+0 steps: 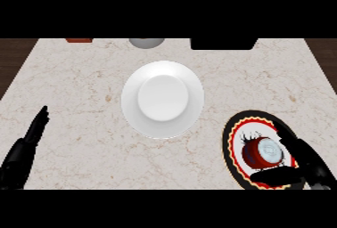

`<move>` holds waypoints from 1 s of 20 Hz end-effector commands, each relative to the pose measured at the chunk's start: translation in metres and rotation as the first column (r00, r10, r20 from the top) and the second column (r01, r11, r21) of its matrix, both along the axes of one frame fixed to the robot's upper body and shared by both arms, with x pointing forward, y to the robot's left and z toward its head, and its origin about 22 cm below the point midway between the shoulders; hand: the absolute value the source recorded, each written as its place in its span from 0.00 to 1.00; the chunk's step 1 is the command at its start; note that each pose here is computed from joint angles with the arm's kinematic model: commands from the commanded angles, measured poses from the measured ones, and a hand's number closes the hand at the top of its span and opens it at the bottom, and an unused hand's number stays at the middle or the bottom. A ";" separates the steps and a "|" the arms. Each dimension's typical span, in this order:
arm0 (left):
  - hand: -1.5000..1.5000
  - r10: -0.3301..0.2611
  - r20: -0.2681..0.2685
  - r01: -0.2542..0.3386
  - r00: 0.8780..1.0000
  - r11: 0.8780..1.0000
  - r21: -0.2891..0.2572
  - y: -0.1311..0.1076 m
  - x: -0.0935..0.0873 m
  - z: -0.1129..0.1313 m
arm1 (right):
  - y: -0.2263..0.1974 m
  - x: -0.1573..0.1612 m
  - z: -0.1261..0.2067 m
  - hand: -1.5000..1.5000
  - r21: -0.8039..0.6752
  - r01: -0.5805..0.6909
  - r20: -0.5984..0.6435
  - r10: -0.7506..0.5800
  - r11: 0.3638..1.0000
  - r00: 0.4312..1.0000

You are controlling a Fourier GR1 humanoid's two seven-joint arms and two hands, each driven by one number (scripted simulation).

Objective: Pick the can from the plate and place it in the plate

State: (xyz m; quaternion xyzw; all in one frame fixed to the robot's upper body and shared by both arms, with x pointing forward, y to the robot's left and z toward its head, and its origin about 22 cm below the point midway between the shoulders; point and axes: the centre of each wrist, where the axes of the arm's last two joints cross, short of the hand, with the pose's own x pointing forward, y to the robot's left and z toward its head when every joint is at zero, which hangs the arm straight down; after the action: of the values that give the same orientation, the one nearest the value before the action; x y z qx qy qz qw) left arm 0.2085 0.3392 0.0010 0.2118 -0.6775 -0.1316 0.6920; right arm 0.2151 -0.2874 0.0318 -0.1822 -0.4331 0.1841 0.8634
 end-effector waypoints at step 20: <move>0.50 -0.150 0.061 0.150 0.987 0.989 0.005 -0.028 0.028 0.015 | -0.004 0.093 0.063 1.00 -0.472 -0.486 0.110 0.597 0.735 0.795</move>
State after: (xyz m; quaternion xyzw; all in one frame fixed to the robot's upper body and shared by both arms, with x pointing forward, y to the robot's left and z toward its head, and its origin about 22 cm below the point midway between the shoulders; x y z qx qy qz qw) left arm 0.2282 0.3216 0.0081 0.1810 -0.6977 -0.1577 0.6750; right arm 0.2856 -0.2915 0.0566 -0.2221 -0.5213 0.3717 0.7354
